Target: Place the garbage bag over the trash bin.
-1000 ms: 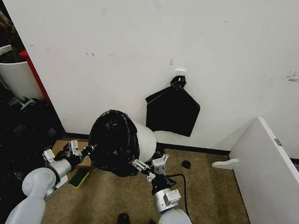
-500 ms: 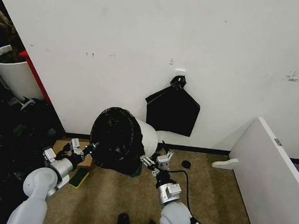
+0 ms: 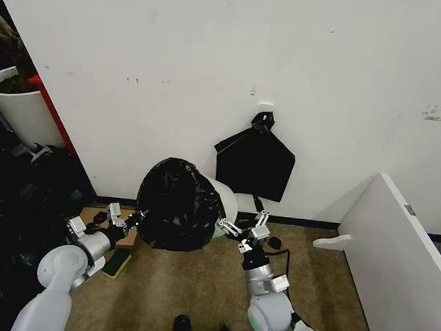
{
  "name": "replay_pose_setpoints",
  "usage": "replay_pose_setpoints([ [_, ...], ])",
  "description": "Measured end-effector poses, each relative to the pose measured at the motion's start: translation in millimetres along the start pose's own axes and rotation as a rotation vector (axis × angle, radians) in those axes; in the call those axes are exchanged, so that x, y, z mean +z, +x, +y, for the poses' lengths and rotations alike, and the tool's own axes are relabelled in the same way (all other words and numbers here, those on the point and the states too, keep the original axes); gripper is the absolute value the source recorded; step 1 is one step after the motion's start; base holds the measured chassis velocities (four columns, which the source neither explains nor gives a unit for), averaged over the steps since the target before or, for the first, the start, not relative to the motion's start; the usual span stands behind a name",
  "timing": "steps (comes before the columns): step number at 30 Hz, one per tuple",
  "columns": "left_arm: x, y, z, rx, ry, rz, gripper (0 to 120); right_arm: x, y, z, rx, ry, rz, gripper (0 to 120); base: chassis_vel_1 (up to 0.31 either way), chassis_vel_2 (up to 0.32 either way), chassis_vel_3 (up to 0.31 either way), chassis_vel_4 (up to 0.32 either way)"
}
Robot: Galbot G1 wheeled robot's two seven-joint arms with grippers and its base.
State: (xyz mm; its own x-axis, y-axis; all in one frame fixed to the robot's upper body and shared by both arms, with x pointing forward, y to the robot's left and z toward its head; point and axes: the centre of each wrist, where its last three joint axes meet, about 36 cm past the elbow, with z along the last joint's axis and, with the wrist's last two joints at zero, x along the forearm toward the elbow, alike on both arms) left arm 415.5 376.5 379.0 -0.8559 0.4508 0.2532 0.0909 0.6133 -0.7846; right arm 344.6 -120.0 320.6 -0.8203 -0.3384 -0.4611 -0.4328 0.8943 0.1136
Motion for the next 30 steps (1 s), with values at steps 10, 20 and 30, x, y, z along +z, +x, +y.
replay_pose_setpoints([
  [10, -25.5, 9.0, -2.6, 0.009, 0.02, -0.067, 0, -14.7, 38.5, 5.8, -0.013, -0.079, 0.151, 100, 0.0, 0.0, 0.0, 0.0],
  [20, -25.1, 9.8, -2.8, 0.014, 0.042, -0.074, 0, 12.4, 65.9, 26.5, -0.13, -0.069, 0.25, 98, 0.0, 0.0, 0.0, 0.0],
  [30, -13.6, 8.7, -9.6, 0.028, 0.045, -0.057, 0, 30.5, 59.2, 31.4, -0.102, -0.023, 0.277, 98, 0.0, 0.0, 0.0, 0.0],
])
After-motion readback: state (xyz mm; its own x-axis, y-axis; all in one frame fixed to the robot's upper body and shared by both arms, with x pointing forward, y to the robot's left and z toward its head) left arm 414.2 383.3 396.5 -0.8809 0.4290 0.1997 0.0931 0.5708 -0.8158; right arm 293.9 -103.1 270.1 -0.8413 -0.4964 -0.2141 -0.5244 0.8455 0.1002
